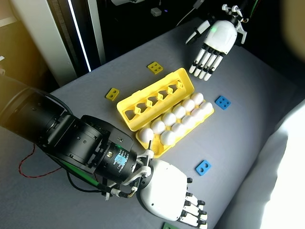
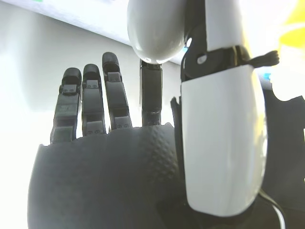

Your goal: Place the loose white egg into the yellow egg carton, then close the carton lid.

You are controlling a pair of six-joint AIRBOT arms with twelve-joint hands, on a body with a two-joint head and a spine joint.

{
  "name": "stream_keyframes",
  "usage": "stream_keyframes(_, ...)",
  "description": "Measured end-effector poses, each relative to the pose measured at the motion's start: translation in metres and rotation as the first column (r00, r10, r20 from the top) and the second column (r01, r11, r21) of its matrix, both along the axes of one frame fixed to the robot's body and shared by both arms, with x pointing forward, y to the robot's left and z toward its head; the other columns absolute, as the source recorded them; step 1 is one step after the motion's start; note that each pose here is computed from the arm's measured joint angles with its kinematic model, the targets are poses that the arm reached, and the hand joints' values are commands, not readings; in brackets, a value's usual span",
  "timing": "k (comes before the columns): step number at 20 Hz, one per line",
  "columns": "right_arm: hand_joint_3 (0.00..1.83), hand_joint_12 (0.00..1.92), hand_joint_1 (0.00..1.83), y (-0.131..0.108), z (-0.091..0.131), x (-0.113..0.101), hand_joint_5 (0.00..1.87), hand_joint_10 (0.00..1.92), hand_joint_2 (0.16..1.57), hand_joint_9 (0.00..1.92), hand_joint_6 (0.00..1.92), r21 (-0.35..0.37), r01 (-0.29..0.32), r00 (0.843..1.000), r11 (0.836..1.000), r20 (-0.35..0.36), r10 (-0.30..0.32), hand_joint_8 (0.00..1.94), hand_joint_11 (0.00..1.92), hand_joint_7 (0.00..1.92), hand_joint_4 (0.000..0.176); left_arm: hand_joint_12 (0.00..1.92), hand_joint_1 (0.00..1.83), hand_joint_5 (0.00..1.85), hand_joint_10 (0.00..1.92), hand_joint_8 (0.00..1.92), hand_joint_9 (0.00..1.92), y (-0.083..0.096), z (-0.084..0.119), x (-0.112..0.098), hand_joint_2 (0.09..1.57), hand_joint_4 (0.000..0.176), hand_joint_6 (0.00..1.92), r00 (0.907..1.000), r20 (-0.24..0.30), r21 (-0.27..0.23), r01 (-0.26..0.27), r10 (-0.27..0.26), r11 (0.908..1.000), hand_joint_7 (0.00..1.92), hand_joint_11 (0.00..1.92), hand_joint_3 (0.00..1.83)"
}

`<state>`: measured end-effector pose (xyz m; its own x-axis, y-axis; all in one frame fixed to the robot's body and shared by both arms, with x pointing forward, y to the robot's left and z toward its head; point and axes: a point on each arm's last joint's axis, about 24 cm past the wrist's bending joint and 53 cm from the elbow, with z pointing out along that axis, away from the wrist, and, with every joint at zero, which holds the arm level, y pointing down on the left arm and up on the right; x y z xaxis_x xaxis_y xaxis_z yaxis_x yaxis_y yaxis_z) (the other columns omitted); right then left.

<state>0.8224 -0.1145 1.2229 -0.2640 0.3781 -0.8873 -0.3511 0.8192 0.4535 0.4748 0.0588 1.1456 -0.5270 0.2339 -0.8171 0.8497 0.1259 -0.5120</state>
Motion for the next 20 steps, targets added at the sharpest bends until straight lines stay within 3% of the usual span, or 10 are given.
stream_keyframes(5, 0.0, 0.0, 1.07, 0.0, 0.001, 0.0, 1.14, 0.0, 1.04, 0.0, 0.7, 0.0, -0.001, 1.0, 1.0, -0.001, 0.001, 0.0, 0.0, 0.2, 0.176, 0.35, 0.0, 0.29, 0.0, 0.0, 0.19, 0.0, 0.0, 0.0, 1.2, 0.0, 0.0, 1.0, 0.0, 0.001, 0.0, 0.0, 1.0, 0.28, 0.0, 0.0)
stream_keyframes(12, 0.0, 0.0, 1.05, 0.022, 0.012, -0.01, 1.08, 0.0, 1.06, 0.0, 0.81, 0.019, -0.049, 0.999, 0.999, -0.01, 0.049, 0.0, 0.0, 0.16, 0.176, 0.41, 0.0, 0.31, 0.0, 0.0, 0.21, -0.001, 0.001, 0.0, 1.2, 0.0, 0.0, 1.0, 0.0, -0.001, -0.001, 0.001, 1.0, 0.29, 0.0, 0.0)
stream_keyframes(20, 0.0, 0.0, 1.07, 0.042, 0.038, -0.035, 1.15, 0.0, 1.03, 0.0, 0.69, 0.048, -0.119, 0.993, 0.992, -0.009, 0.119, 0.0, 0.0, 0.17, 0.176, 0.4, 0.0, 0.31, 0.0, 0.0, 0.22, -0.001, 0.0, -0.001, 1.2, 0.0, 0.0, 1.0, 0.001, 0.0, 0.002, -0.002, 1.0, 0.31, 0.0, 0.0)
